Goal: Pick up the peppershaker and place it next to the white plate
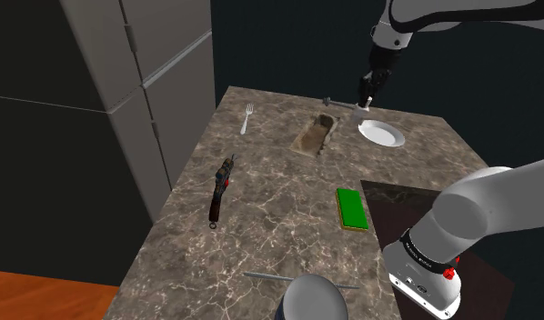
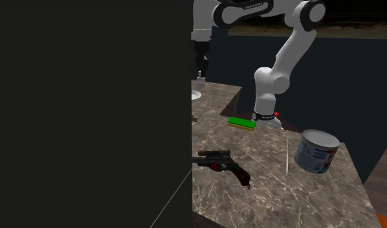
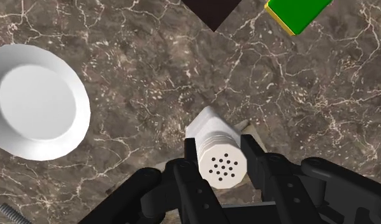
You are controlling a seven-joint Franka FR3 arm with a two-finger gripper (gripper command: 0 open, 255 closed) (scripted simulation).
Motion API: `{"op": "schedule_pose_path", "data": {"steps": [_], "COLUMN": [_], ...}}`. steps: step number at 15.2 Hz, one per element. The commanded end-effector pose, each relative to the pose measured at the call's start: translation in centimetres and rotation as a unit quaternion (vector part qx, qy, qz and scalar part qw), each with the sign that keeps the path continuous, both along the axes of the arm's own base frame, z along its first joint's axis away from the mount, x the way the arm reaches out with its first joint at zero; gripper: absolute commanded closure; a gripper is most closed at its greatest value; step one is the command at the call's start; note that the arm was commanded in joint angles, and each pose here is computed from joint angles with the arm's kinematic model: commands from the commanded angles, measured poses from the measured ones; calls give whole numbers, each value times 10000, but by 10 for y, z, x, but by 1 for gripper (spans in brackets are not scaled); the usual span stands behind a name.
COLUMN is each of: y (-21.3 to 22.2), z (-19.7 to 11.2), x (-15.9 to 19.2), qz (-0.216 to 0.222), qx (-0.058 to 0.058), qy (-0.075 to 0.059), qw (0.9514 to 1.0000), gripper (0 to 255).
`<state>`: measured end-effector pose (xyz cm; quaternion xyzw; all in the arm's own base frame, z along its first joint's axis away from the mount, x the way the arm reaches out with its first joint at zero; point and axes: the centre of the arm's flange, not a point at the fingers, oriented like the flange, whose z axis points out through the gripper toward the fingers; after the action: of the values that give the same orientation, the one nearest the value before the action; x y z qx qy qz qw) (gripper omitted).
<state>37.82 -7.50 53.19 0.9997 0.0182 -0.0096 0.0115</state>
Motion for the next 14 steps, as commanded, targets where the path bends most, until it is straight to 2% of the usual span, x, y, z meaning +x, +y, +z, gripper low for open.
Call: {"op": "schedule_pose_path", "data": {"steps": [1,14], "y": [-21,-179], "z": [-3,-2], "x": [-10,-77], "qz": [9,9], "qx": [1,1], "qy": [0,0], "qw": [10000,10000], "gripper": [255,255]}}
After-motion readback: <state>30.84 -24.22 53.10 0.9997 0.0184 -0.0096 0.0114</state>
